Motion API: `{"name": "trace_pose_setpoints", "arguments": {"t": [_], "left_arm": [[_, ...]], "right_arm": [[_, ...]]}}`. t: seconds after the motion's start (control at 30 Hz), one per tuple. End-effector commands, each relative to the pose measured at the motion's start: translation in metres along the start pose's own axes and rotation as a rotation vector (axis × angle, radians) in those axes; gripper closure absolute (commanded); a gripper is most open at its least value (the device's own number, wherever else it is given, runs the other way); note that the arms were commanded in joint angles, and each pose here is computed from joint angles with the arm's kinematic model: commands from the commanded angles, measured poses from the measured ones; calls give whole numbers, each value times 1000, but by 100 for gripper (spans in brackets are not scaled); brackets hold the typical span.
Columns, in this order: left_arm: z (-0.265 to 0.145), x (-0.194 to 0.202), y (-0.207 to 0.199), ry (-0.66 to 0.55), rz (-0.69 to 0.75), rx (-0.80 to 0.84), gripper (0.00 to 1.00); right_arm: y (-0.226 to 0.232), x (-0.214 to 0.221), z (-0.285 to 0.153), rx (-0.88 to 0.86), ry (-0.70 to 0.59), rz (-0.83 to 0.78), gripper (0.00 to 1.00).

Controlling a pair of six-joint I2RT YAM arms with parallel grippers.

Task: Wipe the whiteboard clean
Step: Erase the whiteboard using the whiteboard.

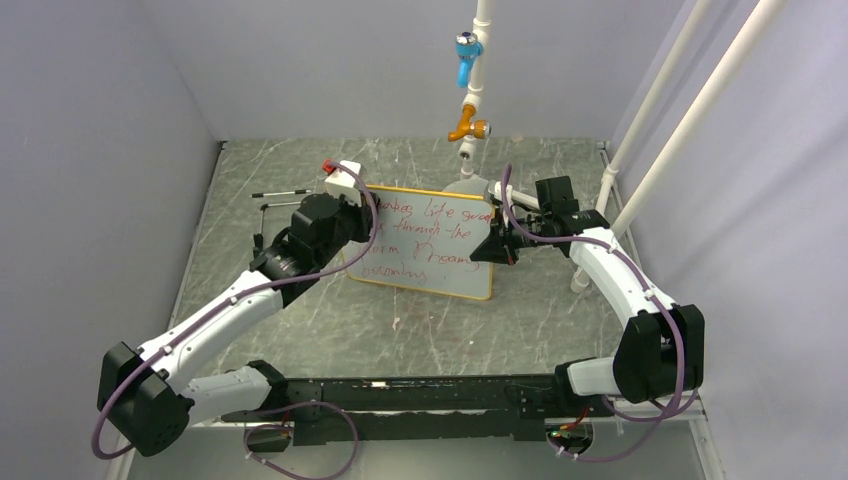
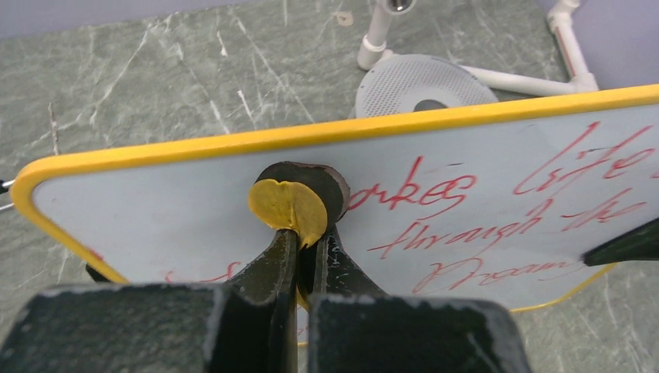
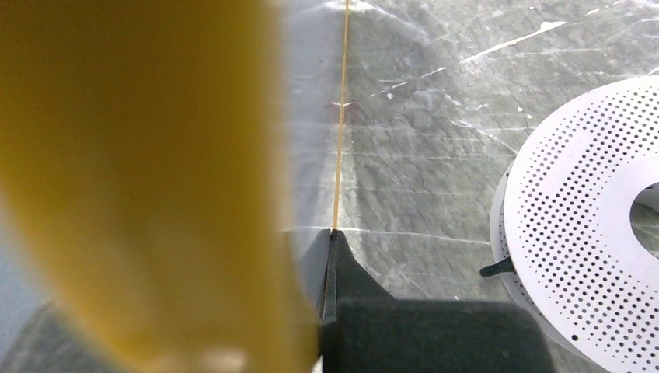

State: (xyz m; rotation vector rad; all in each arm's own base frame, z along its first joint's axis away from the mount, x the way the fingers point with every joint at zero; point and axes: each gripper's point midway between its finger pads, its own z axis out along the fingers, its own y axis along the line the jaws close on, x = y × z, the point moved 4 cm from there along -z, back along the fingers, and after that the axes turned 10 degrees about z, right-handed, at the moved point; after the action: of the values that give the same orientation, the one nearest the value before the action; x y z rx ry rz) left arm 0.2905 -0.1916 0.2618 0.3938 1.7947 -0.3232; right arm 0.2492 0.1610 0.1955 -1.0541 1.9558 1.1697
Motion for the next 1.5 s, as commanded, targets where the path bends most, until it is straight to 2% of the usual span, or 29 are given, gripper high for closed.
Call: {"name": "trace_pose_setpoints", "arguments": {"t": [0.0, 0.1, 0.27, 0.37, 0.57, 0.7, 0.87, 0.97, 1.07, 1.37, 1.47], "left_arm": [[0, -39, -18, -139, -38, 34, 100], [7, -19, -21, -93, -40, 29, 100], [22, 26, -2, 17, -23, -84, 100], [28, 32, 12, 48, -27, -120, 100], [24, 14, 24, 33, 4, -169, 100], [16, -13, 29, -26, 11, -195, 100], [13, -58, 21, -150, -22, -147, 100], [16, -64, 12, -170, -52, -101, 100], [21, -48, -2, -134, -77, -51, 100], [28, 50, -9, 40, -138, -77, 100], [29, 53, -5, 47, -121, -105, 100]], "right_arm": [[13, 10, 5, -38, 62, -52, 100], [13, 10, 5, -39, 64, -52, 100], [15, 10, 5, -44, 66, -56, 100], [15, 10, 6, -46, 67, -55, 100], [17, 9, 5, -44, 63, -64, 100], [16, 9, 5, -47, 64, -60, 100], [17, 9, 5, -46, 64, -65, 100], [17, 9, 5, -45, 65, -62, 100], [17, 9, 5, -46, 64, -64, 100], [16, 10, 7, -50, 71, -60, 100], [16, 10, 7, -52, 73, -59, 100]]}}
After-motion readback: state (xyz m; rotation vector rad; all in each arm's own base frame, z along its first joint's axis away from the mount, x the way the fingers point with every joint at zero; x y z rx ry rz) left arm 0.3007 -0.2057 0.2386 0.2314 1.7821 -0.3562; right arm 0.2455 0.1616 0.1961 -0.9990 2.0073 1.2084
